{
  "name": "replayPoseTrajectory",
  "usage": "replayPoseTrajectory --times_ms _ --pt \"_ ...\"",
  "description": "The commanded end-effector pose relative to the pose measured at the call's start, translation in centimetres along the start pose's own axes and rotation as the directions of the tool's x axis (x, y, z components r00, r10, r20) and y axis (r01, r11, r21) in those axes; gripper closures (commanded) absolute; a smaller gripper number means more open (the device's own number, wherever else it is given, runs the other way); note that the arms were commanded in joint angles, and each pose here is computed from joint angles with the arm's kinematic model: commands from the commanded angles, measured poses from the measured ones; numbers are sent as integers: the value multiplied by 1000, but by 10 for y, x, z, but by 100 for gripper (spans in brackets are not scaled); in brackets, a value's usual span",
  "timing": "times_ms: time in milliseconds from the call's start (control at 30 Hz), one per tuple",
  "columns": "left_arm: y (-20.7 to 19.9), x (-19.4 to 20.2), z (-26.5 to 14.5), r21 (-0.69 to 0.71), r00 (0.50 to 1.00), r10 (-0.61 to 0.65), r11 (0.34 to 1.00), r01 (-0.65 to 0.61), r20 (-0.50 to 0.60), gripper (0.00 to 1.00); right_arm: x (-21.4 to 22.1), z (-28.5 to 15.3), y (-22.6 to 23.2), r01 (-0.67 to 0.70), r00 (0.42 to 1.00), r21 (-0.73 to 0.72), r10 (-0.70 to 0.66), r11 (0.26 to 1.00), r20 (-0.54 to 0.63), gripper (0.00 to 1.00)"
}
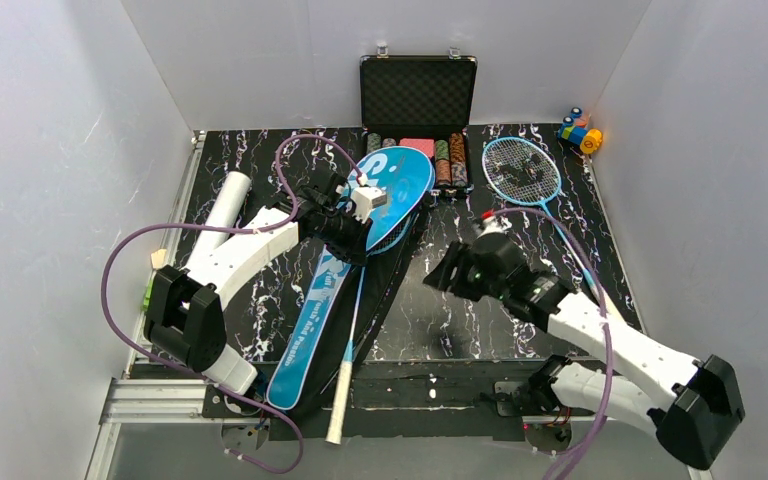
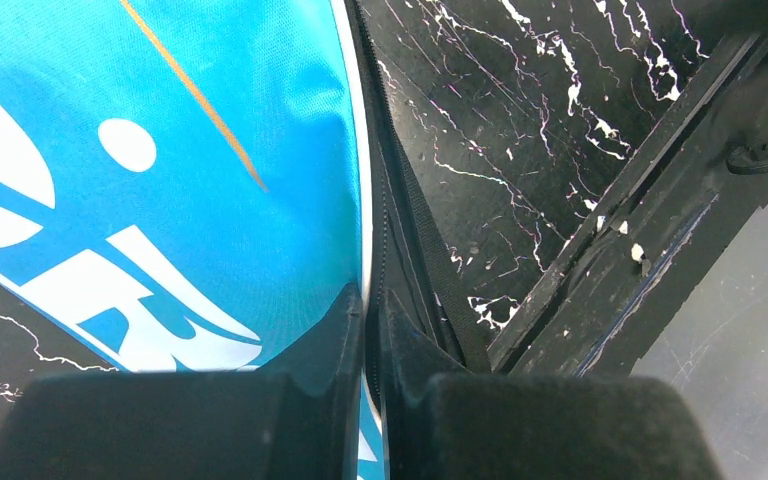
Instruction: Pack up the badminton gear
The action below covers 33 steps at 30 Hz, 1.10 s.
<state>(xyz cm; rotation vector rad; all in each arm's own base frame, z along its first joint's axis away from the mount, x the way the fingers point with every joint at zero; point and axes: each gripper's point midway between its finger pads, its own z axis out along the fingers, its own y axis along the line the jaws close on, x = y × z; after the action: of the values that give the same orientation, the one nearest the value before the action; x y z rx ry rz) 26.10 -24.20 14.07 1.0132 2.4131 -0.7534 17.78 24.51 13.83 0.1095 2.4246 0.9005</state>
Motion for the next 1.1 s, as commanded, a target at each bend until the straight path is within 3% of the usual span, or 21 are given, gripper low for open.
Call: replayPoseTrajectory --times_ms 0,167,400,600,933,1067 --pt "-3 -19 -17 -15 998 32 999 -31 62 100 -46 -9 -26 -13 996 131 1 991 95 39" --pt "-5 -19 -24 -22 997 35 999 -33 72 100 -99 -20 -98 -138 982 412 71 901 175 39" --pt "2 -13 -27 -50 998 23 999 -20 57 100 -185 -47 -184 -259 960 647 117 717 255 32" --pt "3 -16 -28 -38 999 1 999 1 52 100 -223 -55 -248 -409 911 664 236 626 339 29" --pt "1 -21 -39 -39 997 -3 999 6 73 100 -234 -57 -326 -429 900 750 313 504 304 28" --pt "1 -20 -38 -38 997 -7 999 9 74 100 -223 -42 -342 -443 885 745 375 498 275 29"
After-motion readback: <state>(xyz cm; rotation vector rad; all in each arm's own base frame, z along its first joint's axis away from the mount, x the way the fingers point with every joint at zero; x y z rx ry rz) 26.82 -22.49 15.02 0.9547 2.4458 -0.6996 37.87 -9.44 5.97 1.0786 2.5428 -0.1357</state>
